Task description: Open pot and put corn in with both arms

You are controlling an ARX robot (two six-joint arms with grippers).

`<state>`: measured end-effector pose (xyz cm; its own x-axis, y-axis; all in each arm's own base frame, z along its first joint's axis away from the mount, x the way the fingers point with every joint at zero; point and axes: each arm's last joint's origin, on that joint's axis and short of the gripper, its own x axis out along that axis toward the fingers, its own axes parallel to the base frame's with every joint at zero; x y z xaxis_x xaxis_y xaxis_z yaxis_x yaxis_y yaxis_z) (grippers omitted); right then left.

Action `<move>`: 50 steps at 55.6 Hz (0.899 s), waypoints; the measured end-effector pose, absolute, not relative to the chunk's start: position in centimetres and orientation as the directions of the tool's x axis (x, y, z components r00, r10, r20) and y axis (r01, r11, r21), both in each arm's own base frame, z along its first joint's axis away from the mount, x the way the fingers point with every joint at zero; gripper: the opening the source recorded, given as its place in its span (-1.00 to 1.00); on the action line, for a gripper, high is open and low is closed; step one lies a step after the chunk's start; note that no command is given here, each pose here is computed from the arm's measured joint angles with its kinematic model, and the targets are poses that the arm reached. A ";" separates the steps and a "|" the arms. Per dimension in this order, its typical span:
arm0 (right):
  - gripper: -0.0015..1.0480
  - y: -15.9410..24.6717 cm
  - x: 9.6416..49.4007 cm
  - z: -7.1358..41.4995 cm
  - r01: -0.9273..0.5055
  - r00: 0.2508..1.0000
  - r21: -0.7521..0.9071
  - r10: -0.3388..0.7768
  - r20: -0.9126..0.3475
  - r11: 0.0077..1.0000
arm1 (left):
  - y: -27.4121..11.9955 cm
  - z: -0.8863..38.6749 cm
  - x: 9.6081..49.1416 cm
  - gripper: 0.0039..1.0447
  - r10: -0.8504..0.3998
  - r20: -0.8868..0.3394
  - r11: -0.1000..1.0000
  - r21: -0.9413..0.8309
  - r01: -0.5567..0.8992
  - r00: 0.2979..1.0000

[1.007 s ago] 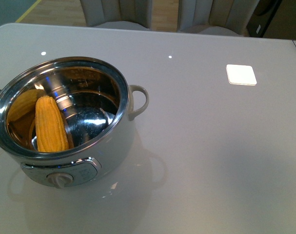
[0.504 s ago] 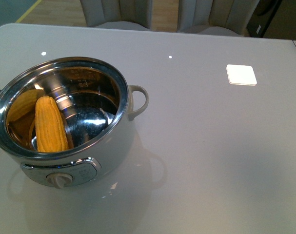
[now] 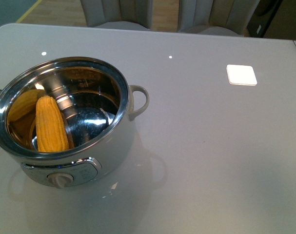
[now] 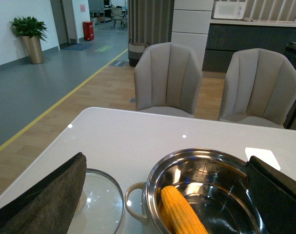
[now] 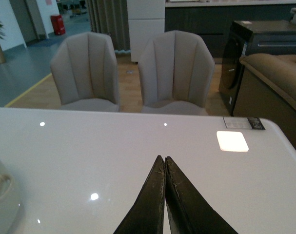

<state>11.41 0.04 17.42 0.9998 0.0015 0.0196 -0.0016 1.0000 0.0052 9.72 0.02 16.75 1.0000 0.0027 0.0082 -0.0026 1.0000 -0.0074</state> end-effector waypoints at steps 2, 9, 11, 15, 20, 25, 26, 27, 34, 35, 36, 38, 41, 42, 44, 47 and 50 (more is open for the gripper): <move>-0.96 0.0 11.3 17.4 -0.001 1.000 0.006 0.001 0.024 1.000 | 0.0 16.8 9.7 0.88 0.003 0.008 1.000 -0.007 -0.003 1.000; -0.96 0.0 11.0 17.4 -0.001 1.000 0.006 0.001 0.024 1.000 | 0.0 16.8 9.7 0.88 0.003 0.008 1.000 -0.007 -0.003 1.000; -0.96 0.0 10.9 17.4 -0.001 1.000 0.006 0.001 0.023 1.000 | 0.0 16.8 9.7 0.88 0.003 0.008 1.000 -0.007 -0.003 1.000; -0.96 0.0 10.8 17.4 -0.001 1.000 0.006 0.001 0.024 1.000 | 0.0 16.7 9.7 0.88 0.003 0.008 1.000 -0.007 -0.003 1.000; -0.96 0.0 10.1 17.0 -0.003 1.000 0.005 0.003 -0.009 1.000 | 0.0 16.8 9.7 0.88 0.003 0.008 1.000 -0.007 -0.003 1.000; -0.96 0.0 9.7 17.1 -0.002 1.000 0.005 0.002 0.017 1.000 | 0.0 16.8 9.7 0.88 0.003 0.008 1.000 -0.007 -0.003 1.000; -0.96 0.0 9.7 17.1 -0.002 1.000 0.005 0.002 0.017 1.000 | 0.0 16.8 9.7 0.88 0.003 0.008 1.000 -0.007 -0.003 1.000; -0.96 0.0 9.7 17.1 -0.001 1.000 0.005 0.001 0.018 1.000 | 0.0 16.8 9.7 0.88 0.003 0.008 1.000 -0.007 -0.003 1.000; -0.96 0.0 9.7 17.1 -0.001 1.000 0.006 0.001 0.018 1.000 | 0.0 16.8 9.7 0.88 0.003 0.008 1.000 -0.007 -0.003 1.000; -0.96 0.0 9.7 17.1 -0.001 1.000 0.005 0.001 0.018 1.000 | 0.0 16.8 9.7 0.88 0.003 0.008 1.000 -0.007 -0.003 1.000; -0.96 0.0 9.7 17.1 -0.001 1.000 0.005 0.001 0.019 1.000 | 0.0 16.7 9.7 0.88 0.003 0.008 1.000 -0.007 -0.003 1.000; -0.96 0.0 9.7 17.1 -0.001 1.000 0.005 0.001 0.019 1.000 | 0.0 16.8 9.7 0.88 0.003 0.008 1.000 -0.007 -0.003 1.000; -0.96 0.0 9.7 17.1 -0.001 1.000 0.006 0.001 0.019 1.000 | 0.0 16.8 9.7 0.88 0.003 0.008 1.000 -0.007 -0.003 1.000; -0.96 0.0 9.7 17.1 -0.001 1.000 0.005 0.001 0.019 1.000 | 0.0 16.8 9.7 0.88 0.003 0.008 1.000 -0.007 -0.003 1.000; -0.96 0.0 9.7 17.1 -0.001 1.000 0.006 0.001 0.019 1.000 | 0.0 16.8 9.7 0.88 0.003 0.008 1.000 -0.007 -0.003 1.000; -0.82 0.0 9.7 17.1 -0.001 1.000 0.004 0.001 0.019 1.000 | 0.0 16.7 9.7 0.88 0.003 0.008 1.000 -0.007 -0.003 1.000; -0.56 0.0 9.7 17.1 -0.001 1.000 0.004 0.001 0.019 1.000 | 0.0 16.8 9.7 0.88 0.003 0.008 1.000 -0.007 -0.003 1.000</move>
<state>9.66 0.03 17.11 0.9998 0.0011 0.0185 -0.0012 1.0000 0.0040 9.72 0.02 16.75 1.0000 0.0027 0.0082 -0.0026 1.0000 -0.0071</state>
